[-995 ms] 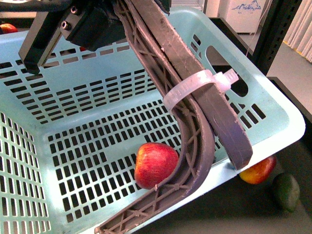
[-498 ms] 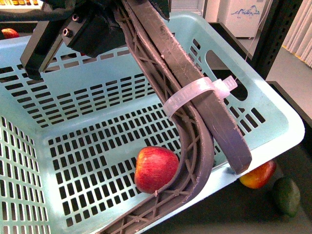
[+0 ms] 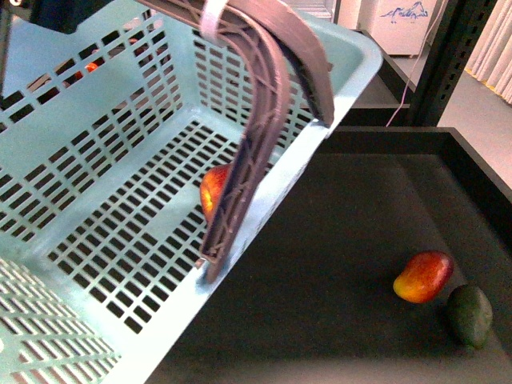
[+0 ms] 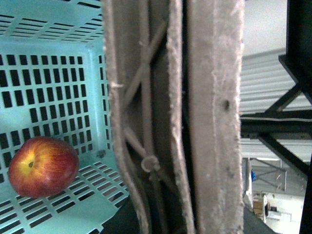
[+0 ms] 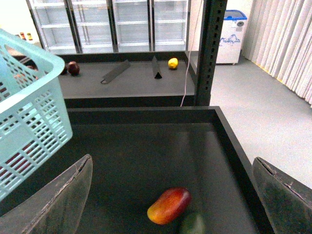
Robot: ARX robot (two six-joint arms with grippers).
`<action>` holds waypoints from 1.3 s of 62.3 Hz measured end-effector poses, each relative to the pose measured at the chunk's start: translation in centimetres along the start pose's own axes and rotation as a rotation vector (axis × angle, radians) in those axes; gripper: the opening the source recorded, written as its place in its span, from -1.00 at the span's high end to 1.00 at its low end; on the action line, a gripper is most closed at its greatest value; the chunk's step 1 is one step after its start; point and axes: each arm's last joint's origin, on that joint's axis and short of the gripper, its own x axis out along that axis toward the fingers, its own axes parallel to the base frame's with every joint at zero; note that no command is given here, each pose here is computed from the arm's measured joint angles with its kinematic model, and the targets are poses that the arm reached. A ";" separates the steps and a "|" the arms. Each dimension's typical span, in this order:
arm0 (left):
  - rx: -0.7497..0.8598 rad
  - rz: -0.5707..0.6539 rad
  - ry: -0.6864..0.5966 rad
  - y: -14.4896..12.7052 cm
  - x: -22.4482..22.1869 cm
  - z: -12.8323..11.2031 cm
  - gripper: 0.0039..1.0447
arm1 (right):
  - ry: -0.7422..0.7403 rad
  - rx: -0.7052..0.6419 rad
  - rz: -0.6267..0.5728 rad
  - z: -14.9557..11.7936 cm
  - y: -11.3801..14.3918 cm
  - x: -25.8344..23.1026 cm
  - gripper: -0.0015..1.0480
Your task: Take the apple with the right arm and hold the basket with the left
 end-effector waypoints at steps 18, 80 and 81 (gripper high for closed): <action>-0.200 0.201 -0.226 5.8 2.4 7.5 0.72 | 0.000 0.000 0.000 0.0 0.0 0.0 -0.83; -0.333 0.552 -0.333 14.7 6.7 9.1 0.72 | 0.000 0.002 0.000 0.0 0.0 0.0 -0.83; -0.333 0.556 -0.332 14.9 6.6 9.0 0.72 | 0.000 0.002 0.000 0.0 0.0 0.0 -0.83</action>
